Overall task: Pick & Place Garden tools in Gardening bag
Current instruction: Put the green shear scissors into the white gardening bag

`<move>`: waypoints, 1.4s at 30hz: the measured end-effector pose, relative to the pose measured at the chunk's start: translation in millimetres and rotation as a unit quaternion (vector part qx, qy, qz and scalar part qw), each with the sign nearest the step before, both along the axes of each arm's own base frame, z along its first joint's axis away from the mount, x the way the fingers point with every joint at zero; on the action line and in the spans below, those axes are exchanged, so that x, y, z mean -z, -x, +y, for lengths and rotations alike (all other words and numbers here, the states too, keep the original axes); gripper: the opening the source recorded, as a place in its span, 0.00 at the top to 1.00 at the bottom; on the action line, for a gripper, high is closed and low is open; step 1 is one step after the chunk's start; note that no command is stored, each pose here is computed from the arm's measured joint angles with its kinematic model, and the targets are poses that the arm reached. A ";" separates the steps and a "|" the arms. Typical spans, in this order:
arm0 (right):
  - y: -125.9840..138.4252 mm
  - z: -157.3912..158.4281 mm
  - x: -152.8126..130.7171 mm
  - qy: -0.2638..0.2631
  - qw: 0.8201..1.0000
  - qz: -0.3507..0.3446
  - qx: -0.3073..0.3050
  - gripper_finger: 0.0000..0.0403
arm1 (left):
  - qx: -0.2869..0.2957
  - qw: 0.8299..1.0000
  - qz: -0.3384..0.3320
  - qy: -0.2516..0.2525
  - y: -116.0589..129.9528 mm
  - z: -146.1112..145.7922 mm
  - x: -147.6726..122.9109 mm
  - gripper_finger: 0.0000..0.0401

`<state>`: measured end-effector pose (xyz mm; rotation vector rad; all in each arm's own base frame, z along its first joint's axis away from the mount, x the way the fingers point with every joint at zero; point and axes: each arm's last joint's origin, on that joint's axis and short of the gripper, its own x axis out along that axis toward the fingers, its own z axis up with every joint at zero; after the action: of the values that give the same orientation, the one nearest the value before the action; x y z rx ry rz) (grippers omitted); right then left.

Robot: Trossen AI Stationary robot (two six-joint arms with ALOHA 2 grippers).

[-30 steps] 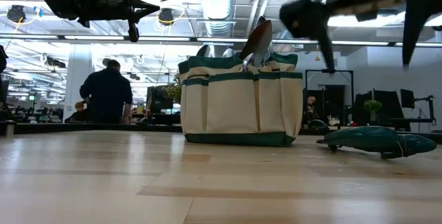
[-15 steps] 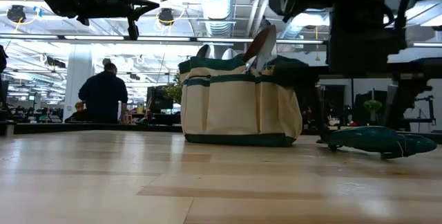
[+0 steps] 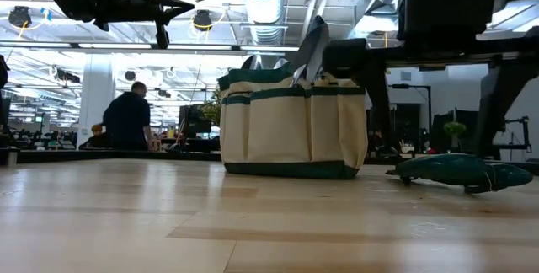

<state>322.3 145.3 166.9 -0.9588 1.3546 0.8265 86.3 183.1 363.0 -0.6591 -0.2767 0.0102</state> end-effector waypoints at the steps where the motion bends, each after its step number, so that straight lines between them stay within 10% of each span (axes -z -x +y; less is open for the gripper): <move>1: -0.4 1.0 1.4 -0.002 1.000 0.000 0.001 0.22 | 0.001 1.000 0.000 0.003 0.0 0.0 0.0 0.98; 29: 22.0 2.2 -19.0 0.009 0.998 0.062 -0.015 0.27 | 0.007 1.000 0.000 0.016 0.0 -0.2 0.1 0.98; 42: 46.2 -6.5 28.5 0.035 0.991 0.112 0.057 0.27 | 0.008 1.000 0.000 0.017 -0.1 -0.1 0.2 0.98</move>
<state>276.1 138.8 138.4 -0.8517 1.6256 0.8227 86.4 182.9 362.9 -0.6946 -0.2710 -0.0001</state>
